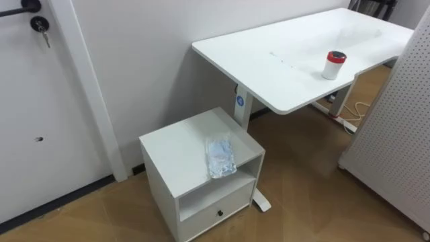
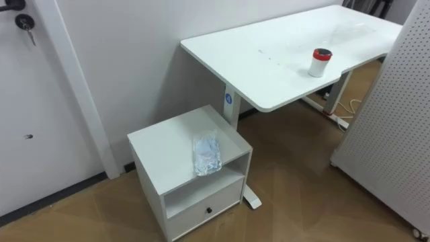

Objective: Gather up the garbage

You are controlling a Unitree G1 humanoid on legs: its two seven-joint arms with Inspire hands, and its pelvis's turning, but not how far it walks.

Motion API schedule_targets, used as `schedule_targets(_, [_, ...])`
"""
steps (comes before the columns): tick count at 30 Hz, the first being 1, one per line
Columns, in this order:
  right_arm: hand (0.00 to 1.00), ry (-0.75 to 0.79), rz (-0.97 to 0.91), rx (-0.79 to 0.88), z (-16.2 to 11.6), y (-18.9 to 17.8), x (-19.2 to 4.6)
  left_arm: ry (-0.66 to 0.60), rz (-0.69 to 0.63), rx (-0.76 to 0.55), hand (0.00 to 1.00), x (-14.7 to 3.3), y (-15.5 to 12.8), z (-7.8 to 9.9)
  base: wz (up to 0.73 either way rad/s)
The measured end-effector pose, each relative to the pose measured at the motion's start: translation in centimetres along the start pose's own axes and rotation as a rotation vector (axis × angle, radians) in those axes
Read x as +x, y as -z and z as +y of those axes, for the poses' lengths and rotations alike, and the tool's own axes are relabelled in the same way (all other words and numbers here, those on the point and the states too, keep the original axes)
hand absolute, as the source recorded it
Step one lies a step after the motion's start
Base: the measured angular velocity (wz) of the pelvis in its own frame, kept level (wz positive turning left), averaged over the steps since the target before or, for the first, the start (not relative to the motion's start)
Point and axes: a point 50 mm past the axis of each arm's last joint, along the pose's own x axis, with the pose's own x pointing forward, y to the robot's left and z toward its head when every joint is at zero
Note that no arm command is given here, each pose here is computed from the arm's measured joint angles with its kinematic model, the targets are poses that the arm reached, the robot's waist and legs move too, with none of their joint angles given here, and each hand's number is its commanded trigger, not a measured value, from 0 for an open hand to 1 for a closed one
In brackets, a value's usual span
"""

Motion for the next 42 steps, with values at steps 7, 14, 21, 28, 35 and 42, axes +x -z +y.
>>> schedule_targets(7, [1.0,-0.005,0.005,-0.002,0.0,0.2,0.0,-0.01,-0.007,0.002,0.0,0.0,0.1,0.0,0.0])
schedule_targets(14, [1.0,-0.007,0.008,0.016,0.0,0.3,0.0,-0.004,0.01,0.001,0.0,-0.1,0.8,-0.3,-0.01])
schedule_targets(21, [1.0,-0.008,0.009,0.023,0.0,0.4,0.0,0.005,0.036,0.005,0.0,-0.1,1.1,-0.5,-0.04])
schedule_targets(28, [1.0,-0.007,0.015,0.044,-0.1,0.7,-0.1,0.003,0.044,-0.002,0.0,-0.1,1.3,-0.4,0.03])
schedule_targets(35, [1.0,-0.033,0.016,0.049,0.0,0.8,-0.1,-0.02,0.068,-0.036,0.0,0.0,1.9,0.7,-0.09])
schedule_targets(42, [1.0,0.034,0.034,0.13,-2.0,1.9,-0.5,0.013,0.068,0.004,0.0,-0.1,2.1,0.0,0.35])
